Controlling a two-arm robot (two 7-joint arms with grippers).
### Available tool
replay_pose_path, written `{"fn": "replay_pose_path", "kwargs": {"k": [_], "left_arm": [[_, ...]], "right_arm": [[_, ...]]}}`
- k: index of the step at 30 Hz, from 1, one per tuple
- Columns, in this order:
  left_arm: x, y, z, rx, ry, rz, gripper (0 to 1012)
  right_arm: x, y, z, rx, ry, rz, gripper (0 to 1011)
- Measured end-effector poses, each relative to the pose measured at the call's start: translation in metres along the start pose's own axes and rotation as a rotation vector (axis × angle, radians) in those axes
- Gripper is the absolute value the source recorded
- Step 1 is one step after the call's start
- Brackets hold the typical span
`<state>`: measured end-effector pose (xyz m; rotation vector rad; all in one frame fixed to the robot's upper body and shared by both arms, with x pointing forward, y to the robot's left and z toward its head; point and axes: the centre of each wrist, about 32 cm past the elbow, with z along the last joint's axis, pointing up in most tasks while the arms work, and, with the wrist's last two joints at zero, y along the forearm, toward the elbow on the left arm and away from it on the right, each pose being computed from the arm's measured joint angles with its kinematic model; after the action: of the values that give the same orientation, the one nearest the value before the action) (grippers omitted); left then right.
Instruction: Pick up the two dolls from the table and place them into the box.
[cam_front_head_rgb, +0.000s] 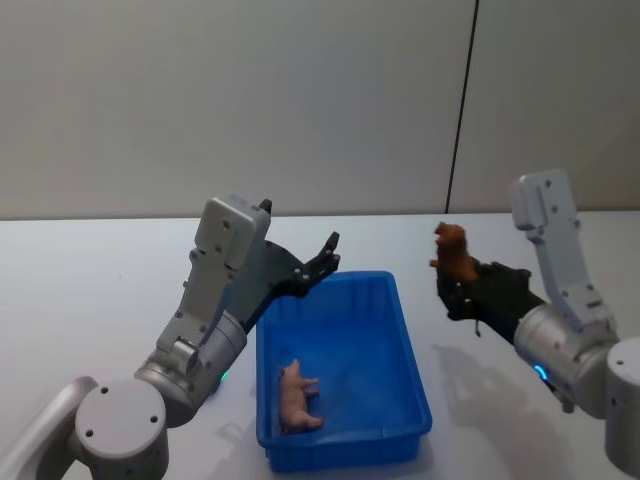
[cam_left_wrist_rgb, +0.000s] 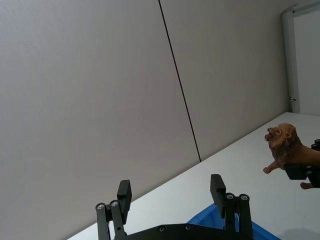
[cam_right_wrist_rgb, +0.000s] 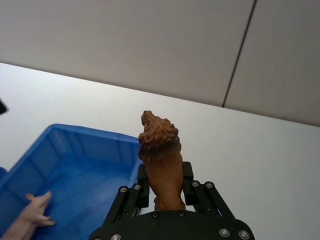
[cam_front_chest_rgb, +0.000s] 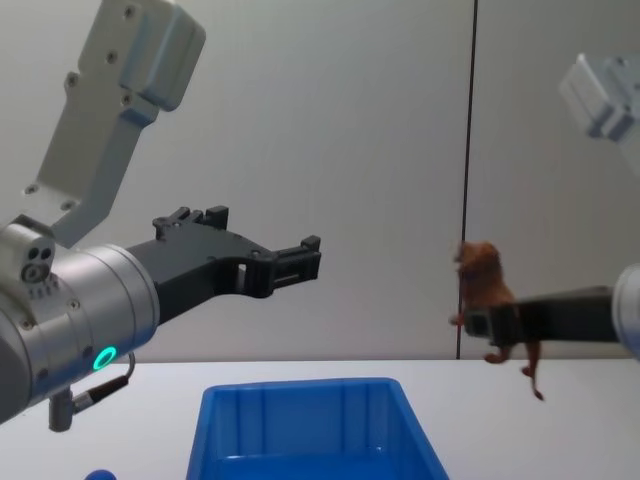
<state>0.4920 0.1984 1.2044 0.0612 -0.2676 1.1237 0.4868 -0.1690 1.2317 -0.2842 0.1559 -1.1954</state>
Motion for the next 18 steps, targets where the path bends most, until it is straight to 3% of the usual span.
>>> {"fn": "replay_pose_path", "kwargs": {"k": [10, 18], "left_arm": [[0.0, 0.0, 0.0, 0.0, 0.0, 0.0, 1001], [0.0, 0.0, 0.0, 0.0, 0.0, 0.0, 1001]], "right_arm": [[-0.009, 0.002, 0.009, 0.006, -0.012, 0.137, 360], [-0.017, 0.008, 0.013, -0.047, 0.008, 0.272, 360]]}}
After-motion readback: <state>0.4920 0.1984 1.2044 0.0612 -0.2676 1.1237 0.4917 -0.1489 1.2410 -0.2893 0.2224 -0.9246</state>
